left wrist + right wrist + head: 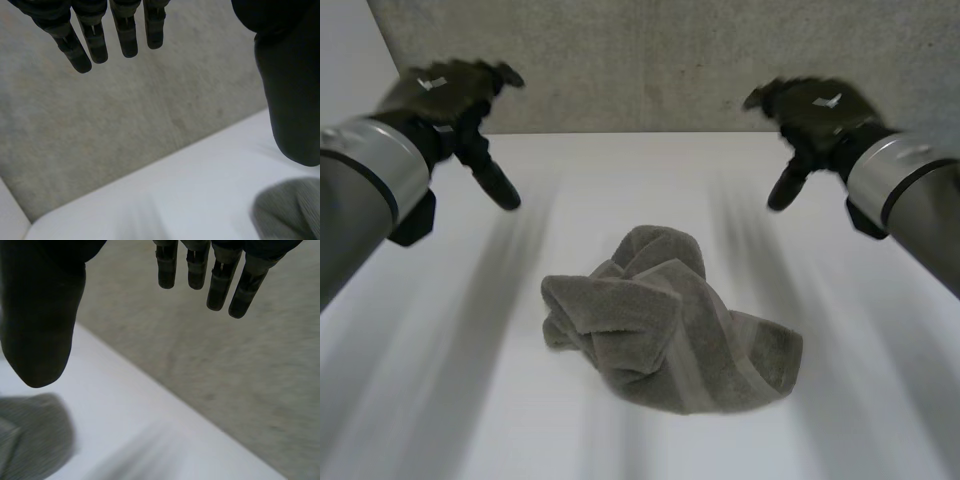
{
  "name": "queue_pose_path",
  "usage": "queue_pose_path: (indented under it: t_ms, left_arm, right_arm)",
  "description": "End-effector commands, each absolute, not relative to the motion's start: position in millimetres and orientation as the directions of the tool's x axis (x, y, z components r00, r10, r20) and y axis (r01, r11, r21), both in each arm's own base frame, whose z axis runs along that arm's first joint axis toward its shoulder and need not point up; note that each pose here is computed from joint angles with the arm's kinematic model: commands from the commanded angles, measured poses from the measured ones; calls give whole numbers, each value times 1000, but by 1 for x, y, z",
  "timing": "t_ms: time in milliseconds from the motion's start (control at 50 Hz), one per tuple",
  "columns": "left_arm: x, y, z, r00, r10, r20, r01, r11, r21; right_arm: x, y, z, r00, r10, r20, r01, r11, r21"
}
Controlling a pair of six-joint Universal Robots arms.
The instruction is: Fold the towel.
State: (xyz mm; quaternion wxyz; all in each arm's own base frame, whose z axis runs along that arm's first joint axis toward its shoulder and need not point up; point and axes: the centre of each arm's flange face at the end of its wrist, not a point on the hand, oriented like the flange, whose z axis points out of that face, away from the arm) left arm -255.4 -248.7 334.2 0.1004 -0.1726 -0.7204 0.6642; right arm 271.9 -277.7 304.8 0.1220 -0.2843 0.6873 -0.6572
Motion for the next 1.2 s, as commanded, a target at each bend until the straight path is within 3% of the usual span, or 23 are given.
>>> queue_pose_path:
  t_ms: [20,140,300,400,480,580,620,640,660,680,700,720,740,780,840,900,960,1000,1020,1060,1120,1160,1200]
  left_arm:
    - [-260,-253,280,-847,499,-185,290,140,-947]
    - [-266,-254,226,-774,573,-268,439,181,-880]
    - [-273,-260,170,-724,621,-301,534,228,-814]
    - [-279,-272,153,-717,622,-315,540,211,-815]
    - [-284,-280,155,-720,612,-326,527,176,-832]
    - [-299,-292,184,-725,591,-355,483,69,-873]
    - [-316,-302,227,-751,545,-374,405,-67,-912]
    - [-317,-302,228,-751,544,-374,404,-68,-912]
    - [-321,-309,258,-783,492,-381,354,-153,-923]
    - [-320,-315,293,-831,414,-371,296,-236,-926]
    - [-320,-315,293,-832,413,-371,295,-237,-926]
    - [-317,-320,326,-886,324,-331,232,-308,-923]
    - [-316,-320,327,-887,323,-331,232,-309,-923]
    - [-304,-324,381,-964,172,-204,113,-430,-896]
    - [-298,-322,406,-985,121,-121,47,-492,-869]
    - [-299,-321,406,-985,128,-115,38,-490,-871]
    - [-304,-315,391,-977,158,-145,59,-452,-890]
    - [-307,-309,352,-960,203,-193,111,-357,-927]
    - [-307,-309,352,-960,203,-193,111,-357,-927]
    - [-307,-299,304,-931,267,-247,182,-246,-952]
    - [-306,-292,277,-912,309,-270,221,-184,-958]
    - [-301,-277,230,-877,380,-296,289,-76,-954]
    - [-298,-269,210,-861,409,-304,319,-32,-947]
  right_arm:
    - [293,-286,254,-699,-687,198,-320,54,-946]
    - [326,-278,202,-622,-768,154,-379,122,-918]
    - [343,-268,152,-557,-817,150,-469,161,-868]
    - [349,-271,139,-552,-819,153,-481,164,-861]
    - [351,-282,148,-578,-796,179,-463,140,-875]
    - [352,-307,187,-668,-701,250,-400,55,-915]
    - [354,-320,248,-729,-615,301,-300,-108,-948]
    - [354,-320,249,-729,-614,301,-300,-109,-948]
    - [354,-321,282,-755,-576,314,-240,-203,-949]
    - [352,-323,312,-780,-539,317,-174,-300,-938]
    - [352,-323,312,-781,-539,317,-174,-301,-938]
    - [351,-324,337,-803,-506,314,-112,-389,-914]
    - [350,-324,338,-803,-506,314,-111,-390,-914]
    - [339,-329,376,-846,-443,296,-13,-538,-843]
    - [325,-329,395,-872,-398,286,18,-609,-793]
    - [321,-328,392,-871,-397,290,8,-601,-799]
    - [317,-327,375,-858,-420,297,-28,-540,-841]
    - [313,-324,340,-822,-479,309,-103,-408,-907]
    - [313,-324,340,-822,-479,309,-103,-408,-907]
    - [311,-315,305,-777,-548,310,-180,-278,-943]
    - [309,-310,287,-753,-576,317,-226,-225,-948]
    - [298,-306,256,-726,-601,333,-306,-150,-940]
    - [292,-303,241,-718,-607,341,-343,-118,-932]
